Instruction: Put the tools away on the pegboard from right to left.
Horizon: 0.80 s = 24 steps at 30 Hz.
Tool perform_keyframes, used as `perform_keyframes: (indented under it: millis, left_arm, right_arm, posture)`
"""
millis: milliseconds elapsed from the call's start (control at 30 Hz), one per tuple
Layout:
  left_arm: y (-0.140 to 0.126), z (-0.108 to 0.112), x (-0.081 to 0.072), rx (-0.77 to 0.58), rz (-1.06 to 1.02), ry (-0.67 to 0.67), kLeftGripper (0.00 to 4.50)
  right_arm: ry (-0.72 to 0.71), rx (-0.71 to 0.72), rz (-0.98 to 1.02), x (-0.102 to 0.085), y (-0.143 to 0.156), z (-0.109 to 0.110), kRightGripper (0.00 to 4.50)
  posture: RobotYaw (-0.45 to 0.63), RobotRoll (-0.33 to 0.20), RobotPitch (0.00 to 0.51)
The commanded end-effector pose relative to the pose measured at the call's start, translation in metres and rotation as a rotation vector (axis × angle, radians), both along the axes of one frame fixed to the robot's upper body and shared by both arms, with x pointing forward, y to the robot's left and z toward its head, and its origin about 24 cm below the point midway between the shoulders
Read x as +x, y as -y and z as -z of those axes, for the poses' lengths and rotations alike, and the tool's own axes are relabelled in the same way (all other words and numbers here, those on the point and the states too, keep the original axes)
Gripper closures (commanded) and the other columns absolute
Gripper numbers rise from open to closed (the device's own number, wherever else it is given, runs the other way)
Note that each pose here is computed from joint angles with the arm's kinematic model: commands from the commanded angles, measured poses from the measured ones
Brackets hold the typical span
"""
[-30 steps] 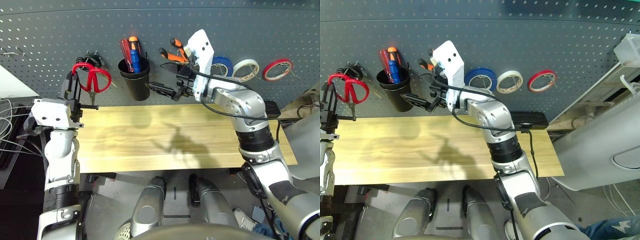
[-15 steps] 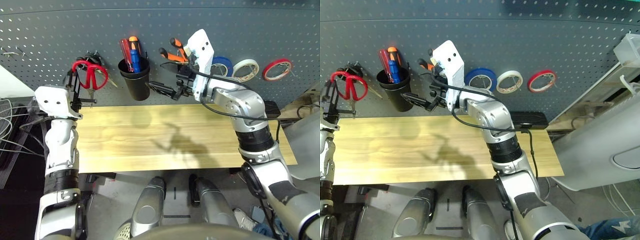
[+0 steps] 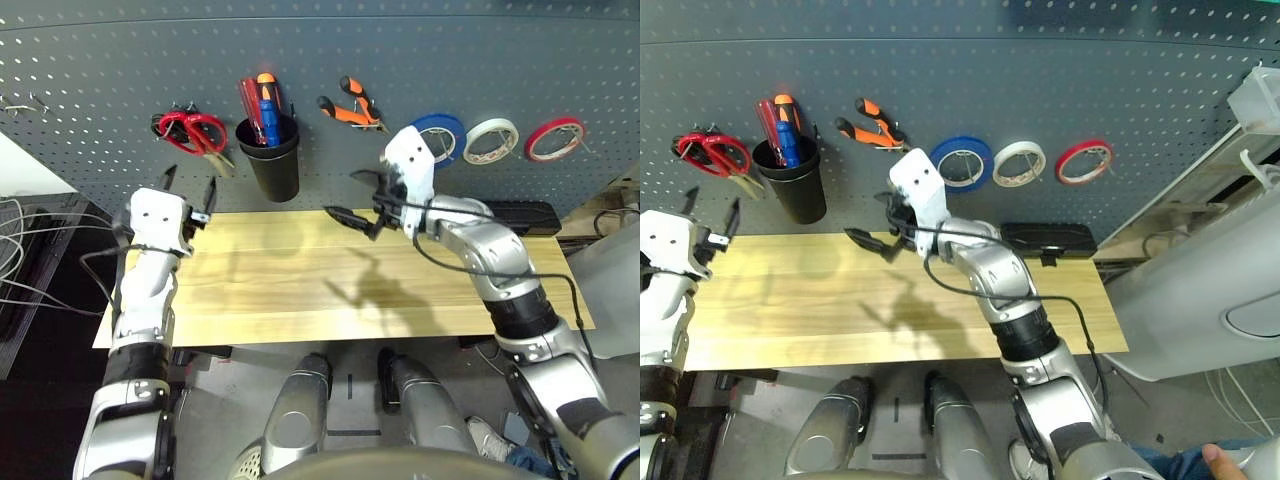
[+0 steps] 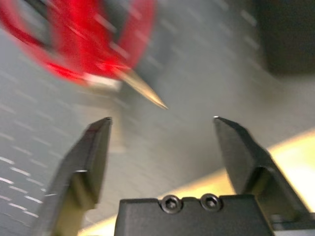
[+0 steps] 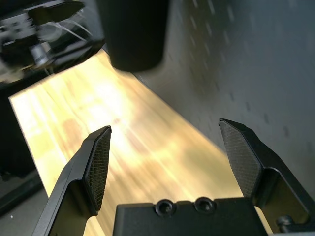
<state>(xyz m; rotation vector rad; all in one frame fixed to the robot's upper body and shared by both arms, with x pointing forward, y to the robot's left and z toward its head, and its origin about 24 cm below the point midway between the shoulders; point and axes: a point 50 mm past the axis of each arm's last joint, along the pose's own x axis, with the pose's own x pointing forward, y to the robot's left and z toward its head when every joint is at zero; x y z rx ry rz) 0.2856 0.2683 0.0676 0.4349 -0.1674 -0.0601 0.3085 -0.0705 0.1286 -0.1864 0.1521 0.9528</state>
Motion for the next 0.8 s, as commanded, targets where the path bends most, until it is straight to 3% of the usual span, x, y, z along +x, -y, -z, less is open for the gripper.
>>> perform_keyframes:
  millis: [33,233,367,533,800]
  left_arm:
    - [0.009,0.020,-0.004,-0.007,0.030,-0.092,0.03]
    - [0.028,0.047,-0.001,-0.039,0.061,-0.259,0.03]
    - [0.035,0.054,0.004,-0.045,0.066,-0.316,0.03]
    - [0.040,0.067,0.010,-0.072,0.012,-0.414,0.03]
    - [0.053,0.084,0.016,-0.020,-0.045,-0.517,0.03]
  right_arm:
    - [-0.064,-0.031,0.100,0.005,0.008,0.020,0.00]
    - [-0.274,-0.062,0.430,0.017,0.048,0.073,0.00]
    - [-0.378,-0.161,0.667,0.018,0.086,0.100,0.00]
    - [-0.407,-0.166,0.840,0.016,0.120,0.107,0.00]
    - [-0.396,-0.168,0.937,0.011,0.155,0.114,0.00]
  posture:
    - [0.11,0.000,0.224]
    - [0.10,0.000,0.235]
    - [0.08,0.000,0.243]
    - [0.05,0.000,0.247]
    - [0.04,0.000,0.238]
